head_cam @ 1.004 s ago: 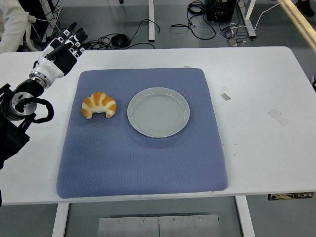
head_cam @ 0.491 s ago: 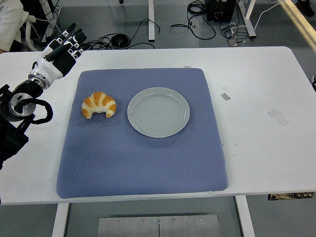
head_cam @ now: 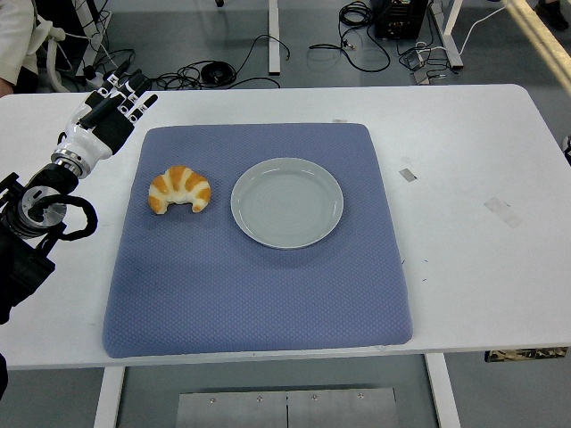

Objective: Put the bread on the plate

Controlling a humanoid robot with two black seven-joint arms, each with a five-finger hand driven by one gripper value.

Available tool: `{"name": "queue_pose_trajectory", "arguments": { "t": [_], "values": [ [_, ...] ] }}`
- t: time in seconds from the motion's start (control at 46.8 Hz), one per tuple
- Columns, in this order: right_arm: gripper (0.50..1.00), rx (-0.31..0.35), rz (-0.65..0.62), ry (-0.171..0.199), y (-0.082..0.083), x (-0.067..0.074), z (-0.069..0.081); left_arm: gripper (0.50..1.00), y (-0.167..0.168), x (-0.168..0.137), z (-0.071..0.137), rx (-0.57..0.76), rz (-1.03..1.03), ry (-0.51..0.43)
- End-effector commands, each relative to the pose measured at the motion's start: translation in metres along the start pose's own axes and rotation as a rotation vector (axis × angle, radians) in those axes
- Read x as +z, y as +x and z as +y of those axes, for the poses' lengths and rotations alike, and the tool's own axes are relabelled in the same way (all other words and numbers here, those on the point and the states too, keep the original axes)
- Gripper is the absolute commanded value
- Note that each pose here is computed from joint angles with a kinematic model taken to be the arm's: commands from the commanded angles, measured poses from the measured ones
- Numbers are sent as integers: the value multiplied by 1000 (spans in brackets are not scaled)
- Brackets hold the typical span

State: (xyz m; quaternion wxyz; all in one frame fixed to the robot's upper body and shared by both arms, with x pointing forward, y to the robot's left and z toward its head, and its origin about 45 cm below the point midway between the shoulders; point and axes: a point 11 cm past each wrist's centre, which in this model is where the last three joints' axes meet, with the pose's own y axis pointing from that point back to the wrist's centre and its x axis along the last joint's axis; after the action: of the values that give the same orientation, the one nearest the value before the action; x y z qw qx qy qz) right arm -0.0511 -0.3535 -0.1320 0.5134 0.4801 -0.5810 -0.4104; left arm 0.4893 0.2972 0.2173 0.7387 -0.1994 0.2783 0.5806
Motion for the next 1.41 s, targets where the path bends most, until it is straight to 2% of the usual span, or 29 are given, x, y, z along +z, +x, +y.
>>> {"name": "queue_pose_trajectory", "arguments": {
  "t": [0.0, 0.962, 1.218, 1.389],
  "values": [
    [1000, 0, 0, 0, 0, 0, 0, 983, -7, 4, -5, -11, -1, -8],
    [1000, 0, 0, 0, 0, 0, 0, 983, -4, 5, -6, 8, -36, 12],
    [1000, 0, 0, 0, 0, 0, 0, 983, -4, -7, -5, 2, -84, 62],
    [1000, 0, -1, 0, 0, 0, 0, 983, -10, -3, -8, -9, -89, 55]
  ]
}}
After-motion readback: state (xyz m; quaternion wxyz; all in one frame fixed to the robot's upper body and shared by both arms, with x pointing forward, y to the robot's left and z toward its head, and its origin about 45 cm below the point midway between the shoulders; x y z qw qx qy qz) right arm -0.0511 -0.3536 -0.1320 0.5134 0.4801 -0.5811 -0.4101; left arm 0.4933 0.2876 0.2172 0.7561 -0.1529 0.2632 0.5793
